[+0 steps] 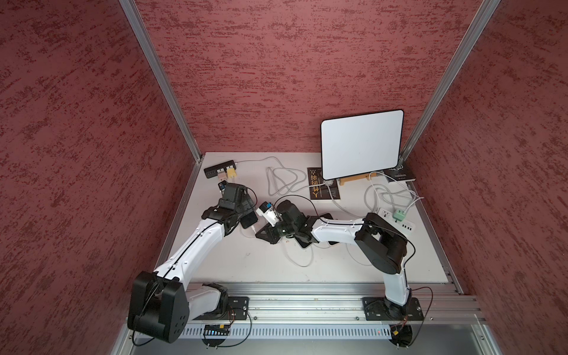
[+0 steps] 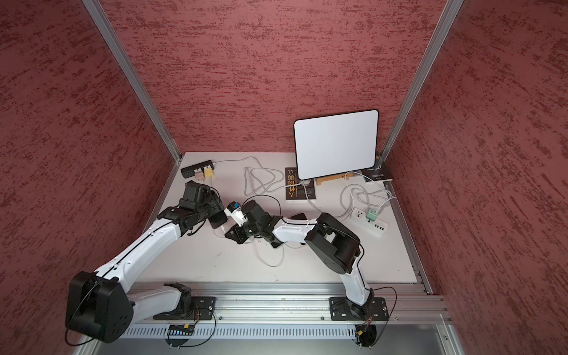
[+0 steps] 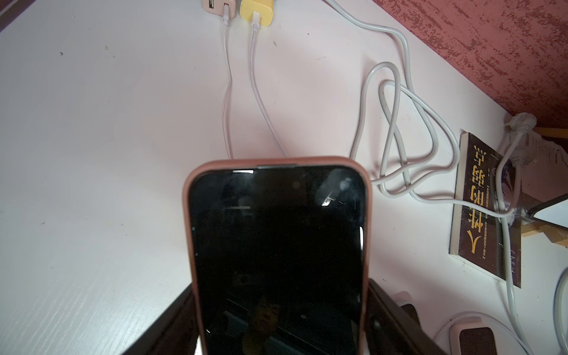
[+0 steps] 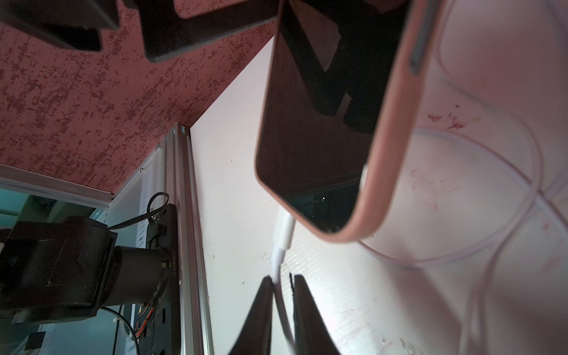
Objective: Unplug the charging cable from the phone
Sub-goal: Remove the charging cable from the phone.
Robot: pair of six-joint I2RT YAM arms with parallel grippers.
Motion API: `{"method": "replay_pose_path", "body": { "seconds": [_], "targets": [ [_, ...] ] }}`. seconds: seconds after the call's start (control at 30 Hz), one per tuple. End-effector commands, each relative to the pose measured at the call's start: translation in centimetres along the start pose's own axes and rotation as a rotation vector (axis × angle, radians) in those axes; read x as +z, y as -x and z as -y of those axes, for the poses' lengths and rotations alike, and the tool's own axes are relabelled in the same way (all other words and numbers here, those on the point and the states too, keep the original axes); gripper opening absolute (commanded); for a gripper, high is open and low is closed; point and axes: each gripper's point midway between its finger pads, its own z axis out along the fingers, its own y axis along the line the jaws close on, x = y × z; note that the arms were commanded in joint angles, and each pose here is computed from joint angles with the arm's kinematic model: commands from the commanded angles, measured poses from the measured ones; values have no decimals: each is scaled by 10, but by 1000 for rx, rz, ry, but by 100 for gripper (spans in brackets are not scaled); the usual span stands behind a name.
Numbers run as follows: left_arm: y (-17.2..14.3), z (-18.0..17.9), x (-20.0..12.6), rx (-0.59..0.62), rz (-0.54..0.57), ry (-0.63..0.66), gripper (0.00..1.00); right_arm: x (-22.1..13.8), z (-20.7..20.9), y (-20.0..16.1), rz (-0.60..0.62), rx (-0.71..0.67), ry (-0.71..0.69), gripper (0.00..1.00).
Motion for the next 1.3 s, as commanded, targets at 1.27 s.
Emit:
{"method": "replay_pose_path", "body": {
  "seconds": [1.27],
  "targets": [
    [27, -14, -14, 22, 61, 61, 34, -10, -10, -13, -31, -35, 13, 38]
  ]
}}
